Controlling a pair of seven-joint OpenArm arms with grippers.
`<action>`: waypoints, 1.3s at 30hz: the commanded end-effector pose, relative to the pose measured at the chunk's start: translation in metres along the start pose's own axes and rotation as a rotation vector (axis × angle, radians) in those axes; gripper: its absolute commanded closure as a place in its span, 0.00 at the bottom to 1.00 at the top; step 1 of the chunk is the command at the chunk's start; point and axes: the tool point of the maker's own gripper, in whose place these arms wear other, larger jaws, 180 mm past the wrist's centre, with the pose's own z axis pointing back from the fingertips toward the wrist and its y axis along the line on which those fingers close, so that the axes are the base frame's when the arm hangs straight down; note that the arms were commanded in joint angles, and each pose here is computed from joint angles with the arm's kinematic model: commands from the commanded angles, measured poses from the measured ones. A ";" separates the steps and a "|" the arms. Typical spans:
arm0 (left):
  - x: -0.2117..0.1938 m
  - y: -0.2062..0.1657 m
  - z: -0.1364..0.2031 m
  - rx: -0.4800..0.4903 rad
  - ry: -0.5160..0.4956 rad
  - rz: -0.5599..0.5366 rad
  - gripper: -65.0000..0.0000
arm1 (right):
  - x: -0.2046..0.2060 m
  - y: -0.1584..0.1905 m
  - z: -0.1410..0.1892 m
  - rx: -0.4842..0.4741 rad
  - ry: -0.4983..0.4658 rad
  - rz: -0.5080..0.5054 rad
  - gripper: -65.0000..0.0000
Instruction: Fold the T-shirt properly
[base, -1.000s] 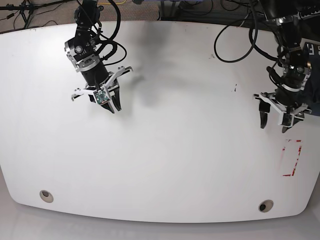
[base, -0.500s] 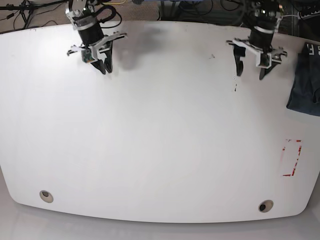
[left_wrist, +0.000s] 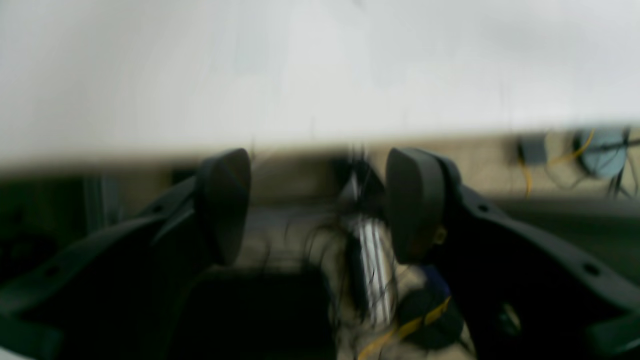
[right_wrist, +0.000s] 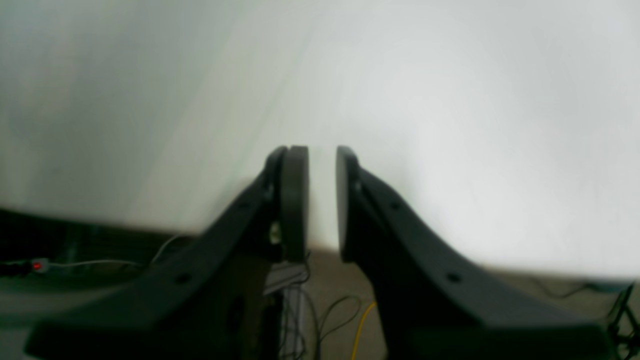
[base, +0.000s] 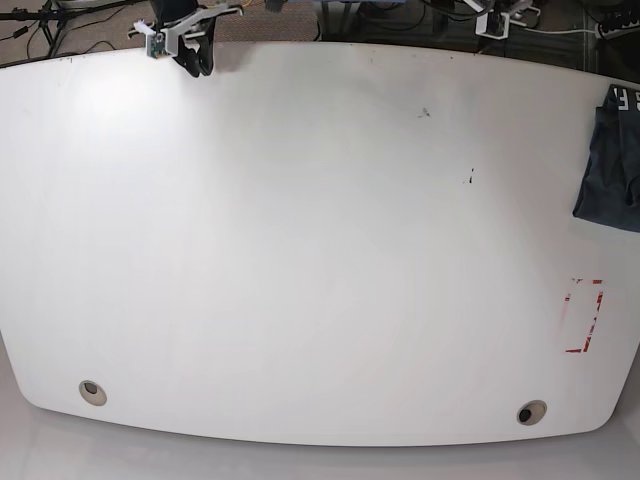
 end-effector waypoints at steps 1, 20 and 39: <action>-0.016 -0.004 0.016 0.000 0.041 0.019 0.39 | -0.018 -0.004 0.022 -0.014 0.034 -0.041 0.86; -0.209 -0.001 -0.016 -0.056 0.496 0.093 0.39 | -0.163 0.004 0.049 -0.007 0.338 -0.296 0.86; -0.263 0.010 -0.085 -0.020 0.684 0.196 0.39 | -0.253 0.010 0.023 -0.027 0.564 -0.288 0.86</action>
